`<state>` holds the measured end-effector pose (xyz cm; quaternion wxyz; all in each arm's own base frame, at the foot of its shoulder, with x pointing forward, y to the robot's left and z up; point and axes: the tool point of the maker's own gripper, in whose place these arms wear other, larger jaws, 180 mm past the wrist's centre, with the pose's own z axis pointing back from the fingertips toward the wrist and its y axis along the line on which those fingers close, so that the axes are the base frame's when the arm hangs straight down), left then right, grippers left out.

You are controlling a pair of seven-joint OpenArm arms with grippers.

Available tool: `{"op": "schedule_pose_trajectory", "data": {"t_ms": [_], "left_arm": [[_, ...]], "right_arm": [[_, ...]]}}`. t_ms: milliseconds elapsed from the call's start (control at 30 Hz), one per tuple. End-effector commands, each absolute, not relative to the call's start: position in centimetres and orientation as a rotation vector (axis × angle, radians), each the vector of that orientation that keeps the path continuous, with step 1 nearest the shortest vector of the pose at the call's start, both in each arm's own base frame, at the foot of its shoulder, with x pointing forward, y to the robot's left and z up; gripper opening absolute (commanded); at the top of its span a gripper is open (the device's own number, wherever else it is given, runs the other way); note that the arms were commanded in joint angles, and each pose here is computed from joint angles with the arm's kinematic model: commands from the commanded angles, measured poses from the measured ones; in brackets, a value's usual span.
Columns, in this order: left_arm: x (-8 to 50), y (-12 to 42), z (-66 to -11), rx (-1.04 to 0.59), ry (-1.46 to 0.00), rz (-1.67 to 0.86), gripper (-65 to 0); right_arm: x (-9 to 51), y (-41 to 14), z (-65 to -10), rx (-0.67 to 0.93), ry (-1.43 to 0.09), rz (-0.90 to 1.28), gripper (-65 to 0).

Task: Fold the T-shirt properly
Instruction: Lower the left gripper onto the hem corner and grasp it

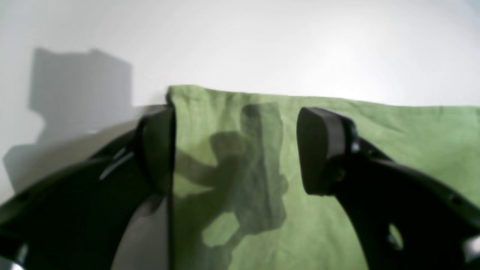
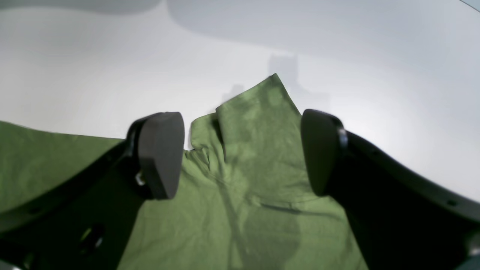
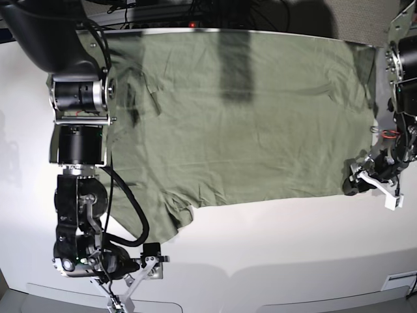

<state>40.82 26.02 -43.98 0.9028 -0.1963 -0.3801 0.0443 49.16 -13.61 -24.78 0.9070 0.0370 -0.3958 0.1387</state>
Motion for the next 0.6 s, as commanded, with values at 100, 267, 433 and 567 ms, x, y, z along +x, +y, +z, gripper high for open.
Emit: {"op": "schedule_pose_trajectory", "data": {"t_ms": [100, 267, 433, 567], "left_arm": [[39.50, 25.42, -45.01, -0.420, -0.681, 0.068, -19.5], [39.19, 24.85, -44.99, -0.466, -0.653, 0.100, -19.5], [39.71, 25.24, -44.47, -0.468, -0.691, 0.117, -19.5], [39.74, 25.26, -44.43, -0.468, -0.692, 0.117, -19.5]], "right_arm": [[50.30, -13.58, -22.10, 0.074, -0.889, 0.290, -17.5], [50.32, -13.57, -22.08, 0.075, -0.891, 0.290, -17.5], [50.31, -13.60, -22.09, 0.073, -0.890, 0.290, -17.5], [50.28, -13.61, -22.13, 0.073, -0.888, 0.290, -17.5]]}}
